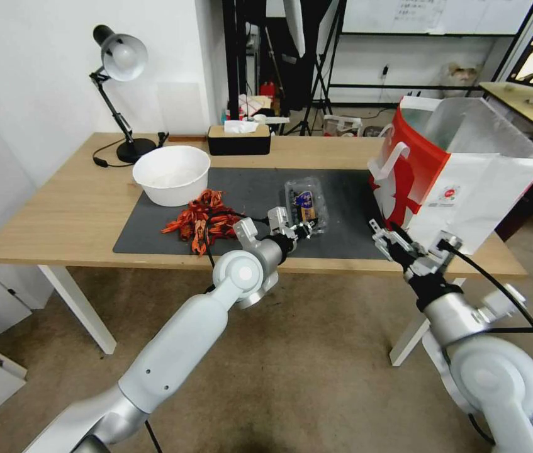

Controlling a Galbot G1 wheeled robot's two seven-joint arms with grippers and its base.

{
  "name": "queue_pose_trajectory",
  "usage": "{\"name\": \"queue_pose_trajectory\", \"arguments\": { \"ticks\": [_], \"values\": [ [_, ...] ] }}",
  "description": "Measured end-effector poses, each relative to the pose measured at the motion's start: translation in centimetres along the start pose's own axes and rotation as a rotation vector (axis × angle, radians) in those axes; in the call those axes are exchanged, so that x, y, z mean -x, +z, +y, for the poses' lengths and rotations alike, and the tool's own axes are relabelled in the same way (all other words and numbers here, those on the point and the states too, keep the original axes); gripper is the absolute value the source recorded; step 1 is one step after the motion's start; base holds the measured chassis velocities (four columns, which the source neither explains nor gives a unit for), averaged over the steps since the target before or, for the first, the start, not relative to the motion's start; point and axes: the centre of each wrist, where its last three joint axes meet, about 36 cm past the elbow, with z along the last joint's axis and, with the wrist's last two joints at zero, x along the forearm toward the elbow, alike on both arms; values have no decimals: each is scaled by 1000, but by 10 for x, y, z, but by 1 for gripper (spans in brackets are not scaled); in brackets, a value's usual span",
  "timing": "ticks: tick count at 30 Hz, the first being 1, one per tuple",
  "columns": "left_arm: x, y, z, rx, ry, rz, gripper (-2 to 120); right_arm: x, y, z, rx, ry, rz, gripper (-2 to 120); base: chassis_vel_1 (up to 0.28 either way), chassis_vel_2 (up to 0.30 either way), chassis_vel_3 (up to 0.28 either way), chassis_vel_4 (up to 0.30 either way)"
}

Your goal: Close the takeout container lid, then place the container into the takeout bag.

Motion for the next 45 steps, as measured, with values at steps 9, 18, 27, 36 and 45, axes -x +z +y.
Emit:
{"name": "queue_pose_trajectory", "arguments": {
  "ticks": [9, 18, 27, 36, 45],
  "values": [
    [-2, -1, 3, -2, -3, -5, 0, 61, -16, -5, 21, 23, 78, 100, 0, 0, 0, 0],
    [-1, -3, 4, -4, -6, -7, 0, 103, -25, -5, -29, 86, 184, 100, 0, 0, 0, 0],
    [0, -3, 4, -9, -5, -8, 0, 134, -27, -5, -103, 165, 306, 100, 0, 0, 0, 0],
    [-2, -4, 3, -9, -1, -8, 0, 155, -25, -7, -118, 176, 400, 100, 0, 0, 0, 0],
    [-5, -3, 4, -9, 0, -8, 0, 173, -22, -10, -117, 175, 449, 100, 0, 0, 0, 0]
  ]
}}
